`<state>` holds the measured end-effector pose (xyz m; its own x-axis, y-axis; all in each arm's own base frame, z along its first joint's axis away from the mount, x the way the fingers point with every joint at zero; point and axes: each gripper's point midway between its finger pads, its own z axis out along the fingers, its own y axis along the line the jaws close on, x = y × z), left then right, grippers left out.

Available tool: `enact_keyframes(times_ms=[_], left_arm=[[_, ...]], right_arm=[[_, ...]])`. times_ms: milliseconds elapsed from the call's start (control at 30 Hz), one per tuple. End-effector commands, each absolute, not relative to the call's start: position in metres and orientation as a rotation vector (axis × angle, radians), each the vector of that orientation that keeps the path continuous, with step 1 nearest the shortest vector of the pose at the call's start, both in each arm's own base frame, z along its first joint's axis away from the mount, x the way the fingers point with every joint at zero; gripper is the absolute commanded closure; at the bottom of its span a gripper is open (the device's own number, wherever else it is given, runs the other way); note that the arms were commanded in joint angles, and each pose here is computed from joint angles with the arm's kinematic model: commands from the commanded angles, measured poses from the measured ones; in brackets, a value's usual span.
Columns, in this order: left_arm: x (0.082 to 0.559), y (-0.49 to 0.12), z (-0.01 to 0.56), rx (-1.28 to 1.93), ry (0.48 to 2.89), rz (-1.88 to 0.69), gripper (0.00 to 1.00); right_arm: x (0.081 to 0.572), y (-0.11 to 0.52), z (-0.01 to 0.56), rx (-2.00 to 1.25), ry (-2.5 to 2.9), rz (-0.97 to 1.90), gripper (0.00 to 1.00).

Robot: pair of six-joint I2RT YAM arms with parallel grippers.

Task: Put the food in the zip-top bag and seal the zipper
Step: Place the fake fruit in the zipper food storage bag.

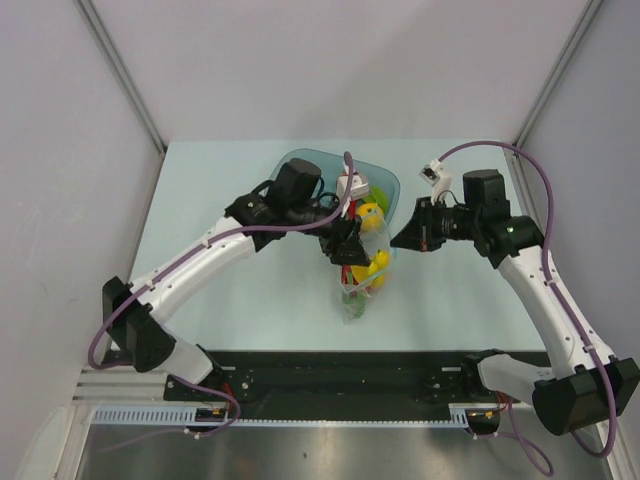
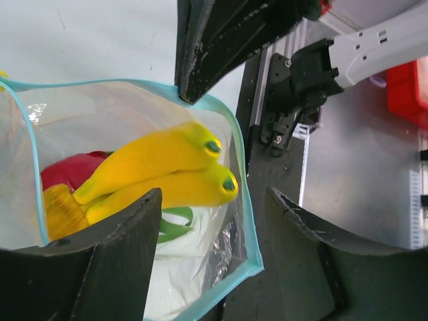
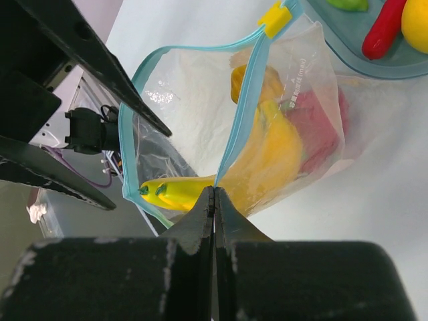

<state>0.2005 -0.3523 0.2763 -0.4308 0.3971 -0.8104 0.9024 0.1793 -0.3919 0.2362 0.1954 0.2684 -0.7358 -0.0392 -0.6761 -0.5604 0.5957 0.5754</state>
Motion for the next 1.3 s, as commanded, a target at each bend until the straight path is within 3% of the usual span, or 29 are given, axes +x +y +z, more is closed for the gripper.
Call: enact_keyframes(times_ms=[0,200,300,467,667,833,967,1133,1267], left_arm=[[0.204,-0.370,0.271,1.122,1.971,-1.305,0.34],[0.206,-0.378,0.257,1.151,2.008,-1.335,0.34],[0.206,-0.379,0.253,1.172,2.006,-1.338,0.42],[0.206,-0.379,0.255,1.172,2.014,-1.402,0.74],[0.218,-0.375,0.284,1.139,1.954,-1.468,0.99],[0.221,-0.369,0.285,1.218,1.925,-1.385,1.00],[0.226,-0.366,0.281,1.315,1.837,-1.182,0.81],[0.195,-0.364,0.236,1.627,1.796,-0.953,0.82],[0.189,-0.365,0.223,1.617,1.794,-0.968,0.82]], right_arm=[[0.239,0.202,0.281,-0.540,2.125,1.097,1.00],[0.238,0.201,0.279,-0.555,2.124,1.091,1.00],[0.238,0.201,0.280,-0.561,2.119,1.088,1.00],[0.235,0.200,0.279,-0.590,2.108,1.078,1.00],[0.235,0.197,0.275,-0.640,2.098,1.041,1.00],[0.236,0.197,0.275,-0.664,2.086,1.031,1.00],[0.234,0.196,0.272,-0.660,2.088,1.030,1.00],[0.233,0.198,0.271,-0.640,2.087,1.048,1.00],[0.234,0.198,0.275,-0.625,2.081,1.065,1.00]])
